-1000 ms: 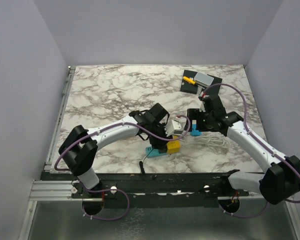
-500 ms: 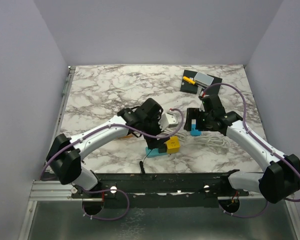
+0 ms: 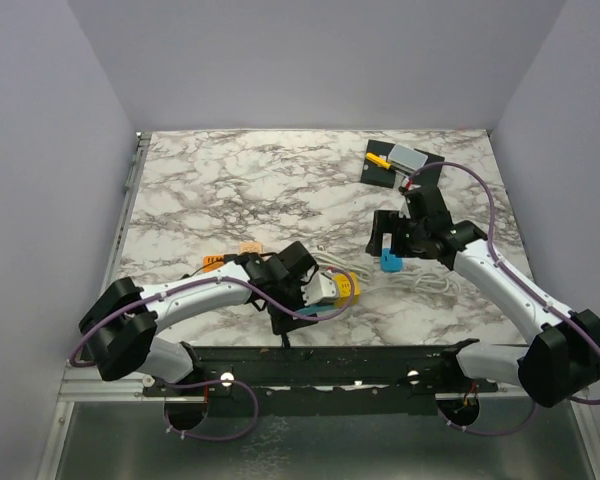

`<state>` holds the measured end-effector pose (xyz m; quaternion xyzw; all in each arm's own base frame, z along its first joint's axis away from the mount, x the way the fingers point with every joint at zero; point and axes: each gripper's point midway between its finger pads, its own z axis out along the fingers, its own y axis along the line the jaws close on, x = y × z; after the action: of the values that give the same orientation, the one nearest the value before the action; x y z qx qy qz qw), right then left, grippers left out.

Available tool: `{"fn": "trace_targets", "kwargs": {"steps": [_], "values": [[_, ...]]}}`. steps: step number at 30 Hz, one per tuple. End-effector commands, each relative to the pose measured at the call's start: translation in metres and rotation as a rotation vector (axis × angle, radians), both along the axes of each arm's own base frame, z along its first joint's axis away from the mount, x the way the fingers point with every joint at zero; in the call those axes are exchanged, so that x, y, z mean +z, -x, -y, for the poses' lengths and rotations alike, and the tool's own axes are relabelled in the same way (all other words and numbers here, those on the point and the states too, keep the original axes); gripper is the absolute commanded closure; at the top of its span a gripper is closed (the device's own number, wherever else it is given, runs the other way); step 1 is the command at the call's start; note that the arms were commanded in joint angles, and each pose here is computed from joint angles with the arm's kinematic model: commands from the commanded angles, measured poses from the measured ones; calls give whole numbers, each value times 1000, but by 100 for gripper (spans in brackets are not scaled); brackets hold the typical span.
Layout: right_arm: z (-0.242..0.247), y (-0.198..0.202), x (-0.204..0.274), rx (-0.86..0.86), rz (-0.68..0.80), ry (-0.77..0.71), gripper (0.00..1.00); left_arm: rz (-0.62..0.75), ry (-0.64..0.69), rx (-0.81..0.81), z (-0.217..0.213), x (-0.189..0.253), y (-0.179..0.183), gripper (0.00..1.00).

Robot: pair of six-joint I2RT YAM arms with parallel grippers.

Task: Insert the plug
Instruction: Adjust the plug at the socket.

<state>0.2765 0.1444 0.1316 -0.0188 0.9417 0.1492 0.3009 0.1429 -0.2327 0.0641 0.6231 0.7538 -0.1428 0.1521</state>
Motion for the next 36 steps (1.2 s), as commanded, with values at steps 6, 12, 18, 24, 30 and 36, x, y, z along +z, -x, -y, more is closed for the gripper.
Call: {"fn": "trace_targets", "kwargs": {"steps": [6,12,18,24,30,36], "values": [[-2,-5,20,-16,47,-38,0,276,-114,-5,-12,-11,-56,1],[2,-5,16,-34,43,-19,0,291,-70,48,-4,6,-82,1],[3,-5,17,-41,51,-22,0,316,-26,47,-2,23,-83,1],[5,-3,14,-49,43,-15,0,378,-24,6,5,40,-104,1],[10,-3,16,-65,53,3,0,264,40,-71,-1,28,-65,1],[23,-9,4,-126,30,76,0,411,-70,-115,-13,32,-95,1]]}}
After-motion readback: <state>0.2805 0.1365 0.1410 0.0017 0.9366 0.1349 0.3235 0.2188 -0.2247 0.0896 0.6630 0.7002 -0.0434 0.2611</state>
